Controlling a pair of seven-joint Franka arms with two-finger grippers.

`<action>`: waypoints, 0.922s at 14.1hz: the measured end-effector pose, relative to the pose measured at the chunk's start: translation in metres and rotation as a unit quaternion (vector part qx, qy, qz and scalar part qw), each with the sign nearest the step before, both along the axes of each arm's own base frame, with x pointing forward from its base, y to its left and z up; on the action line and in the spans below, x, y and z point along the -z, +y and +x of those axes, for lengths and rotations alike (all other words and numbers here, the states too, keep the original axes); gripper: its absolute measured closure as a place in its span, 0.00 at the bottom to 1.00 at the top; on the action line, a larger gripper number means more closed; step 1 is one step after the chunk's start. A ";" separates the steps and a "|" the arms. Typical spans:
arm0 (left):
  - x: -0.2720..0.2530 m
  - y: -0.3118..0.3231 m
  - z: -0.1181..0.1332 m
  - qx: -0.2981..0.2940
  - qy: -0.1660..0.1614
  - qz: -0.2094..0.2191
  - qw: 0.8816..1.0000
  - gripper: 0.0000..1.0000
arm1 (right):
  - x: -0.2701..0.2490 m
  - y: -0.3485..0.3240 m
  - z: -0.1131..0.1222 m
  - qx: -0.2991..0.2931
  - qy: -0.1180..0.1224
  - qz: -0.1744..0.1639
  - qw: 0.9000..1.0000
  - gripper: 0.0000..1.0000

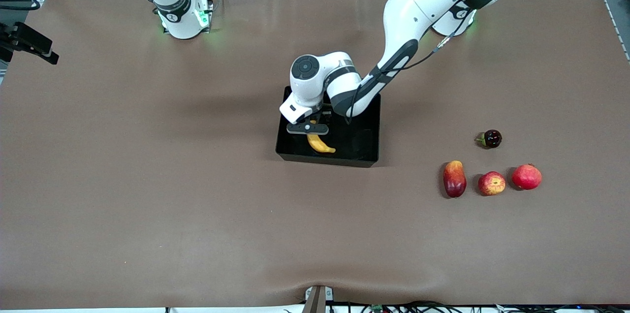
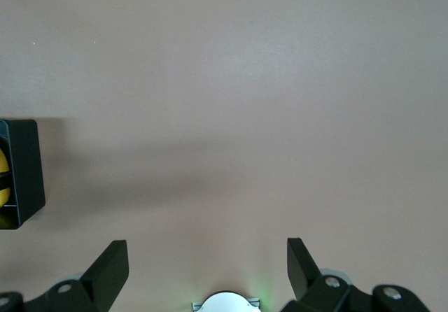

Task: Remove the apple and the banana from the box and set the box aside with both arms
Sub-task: 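Grasp the yellow banana with the left gripper and lift it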

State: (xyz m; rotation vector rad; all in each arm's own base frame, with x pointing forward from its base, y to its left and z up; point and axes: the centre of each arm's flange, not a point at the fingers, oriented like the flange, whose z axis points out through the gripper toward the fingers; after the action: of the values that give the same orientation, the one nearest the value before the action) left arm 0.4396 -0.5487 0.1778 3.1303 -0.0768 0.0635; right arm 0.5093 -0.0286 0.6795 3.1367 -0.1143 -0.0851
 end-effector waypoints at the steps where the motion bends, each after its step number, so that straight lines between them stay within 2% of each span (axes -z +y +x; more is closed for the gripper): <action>1: 0.004 0.002 0.002 -0.003 0.001 0.002 1.000 0.04 | 0.000 0.000 0.000 0.000 0.000 0.000 1.000 0.00; 2: 0.006 0.003 0.002 -0.005 0.002 0.003 1.000 0.13 | 0.000 0.000 0.000 0.000 0.000 0.000 1.000 0.00; 4: 0.004 0.001 0.002 -0.012 0.001 0.000 1.000 0.37 | 0.000 0.000 0.000 0.000 0.000 0.000 1.000 0.00; 7: -0.001 0.000 0.002 -0.021 -0.001 -0.001 1.000 0.63 | 0.000 0.000 0.000 0.000 0.000 0.000 1.000 0.00; 10: -0.013 0.005 0.010 -0.029 -0.003 0.017 0.999 0.63 | 0.001 0.000 0.001 0.000 0.001 0.000 1.000 0.00; 13: -0.069 0.006 0.019 -0.036 -0.027 0.030 0.999 0.63 | 0.005 -0.004 0.002 0.004 0.005 0.000 1.000 0.00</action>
State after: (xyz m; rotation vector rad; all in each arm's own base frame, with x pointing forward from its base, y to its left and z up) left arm 0.4586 -0.5427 0.2468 3.1907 0.0342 0.1497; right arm 0.5116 -0.0324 0.6749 3.1360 -0.1256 -0.1015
